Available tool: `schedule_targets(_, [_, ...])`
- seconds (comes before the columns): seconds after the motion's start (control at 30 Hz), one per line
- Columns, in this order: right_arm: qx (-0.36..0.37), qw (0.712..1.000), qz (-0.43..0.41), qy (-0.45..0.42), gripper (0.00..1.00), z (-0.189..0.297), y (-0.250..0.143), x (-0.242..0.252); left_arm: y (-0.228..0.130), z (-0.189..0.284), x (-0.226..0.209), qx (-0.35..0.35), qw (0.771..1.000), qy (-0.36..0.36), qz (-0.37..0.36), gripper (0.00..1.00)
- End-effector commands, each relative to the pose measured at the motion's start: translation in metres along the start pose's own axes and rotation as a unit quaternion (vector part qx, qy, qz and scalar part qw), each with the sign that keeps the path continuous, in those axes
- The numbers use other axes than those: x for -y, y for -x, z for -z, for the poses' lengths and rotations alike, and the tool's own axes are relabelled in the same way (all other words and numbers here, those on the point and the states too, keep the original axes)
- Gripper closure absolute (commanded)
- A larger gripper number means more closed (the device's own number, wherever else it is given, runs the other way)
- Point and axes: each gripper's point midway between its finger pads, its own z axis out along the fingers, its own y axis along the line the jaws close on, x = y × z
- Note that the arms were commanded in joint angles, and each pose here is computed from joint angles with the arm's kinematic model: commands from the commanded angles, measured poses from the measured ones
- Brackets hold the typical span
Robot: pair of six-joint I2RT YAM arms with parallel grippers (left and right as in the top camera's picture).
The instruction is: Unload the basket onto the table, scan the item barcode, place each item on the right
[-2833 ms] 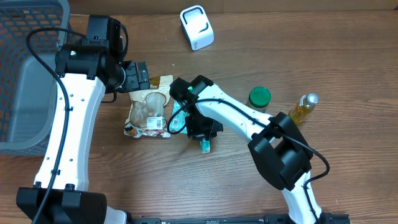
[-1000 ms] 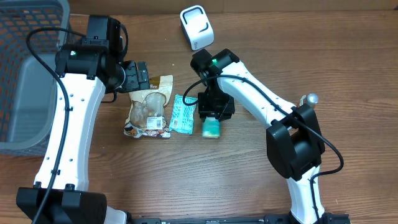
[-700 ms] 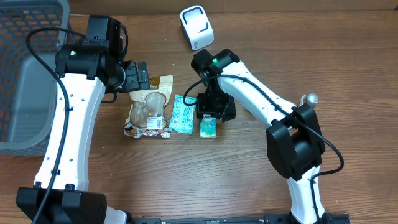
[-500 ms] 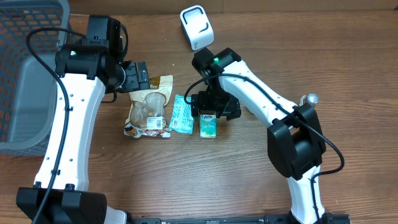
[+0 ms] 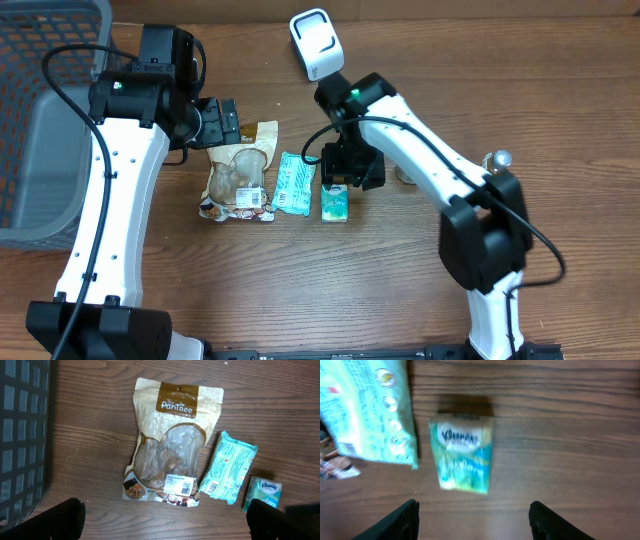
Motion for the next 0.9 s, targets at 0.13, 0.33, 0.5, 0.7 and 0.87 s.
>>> schedule_targets(0.13, [0.143,0.99,-0.002,0.01,0.32,0.095,-0.014,0.001,-0.001,-0.003,0.001,-0.005,1.0,-0.001,-0.005,0.0])
schedule_targets(0.33, [0.148,0.989,-0.014,0.015,0.32,0.091,-0.014,0.001,-0.001,-0.003,0.001,-0.005,1.0,-0.001,-0.005,0.0])
schedule_targets(0.5, [0.131,0.991,-0.022,0.027,0.32,0.061,-0.012,-0.002,-0.001,-0.003,0.001,-0.005,1.0,-0.001,-0.005,0.01])
schedule_targets(0.7, [0.119,0.992,-0.021,0.036,0.33,0.03,-0.011,-0.003,-0.001,-0.003,0.001,-0.005,1.0,-0.001,-0.005,0.0])
schedule_targets(0.87, [0.115,0.992,-0.021,0.034,0.32,0.016,-0.011,0.0,-0.001,-0.003,0.001,-0.005,1.0,-0.001,-0.005,0.0])
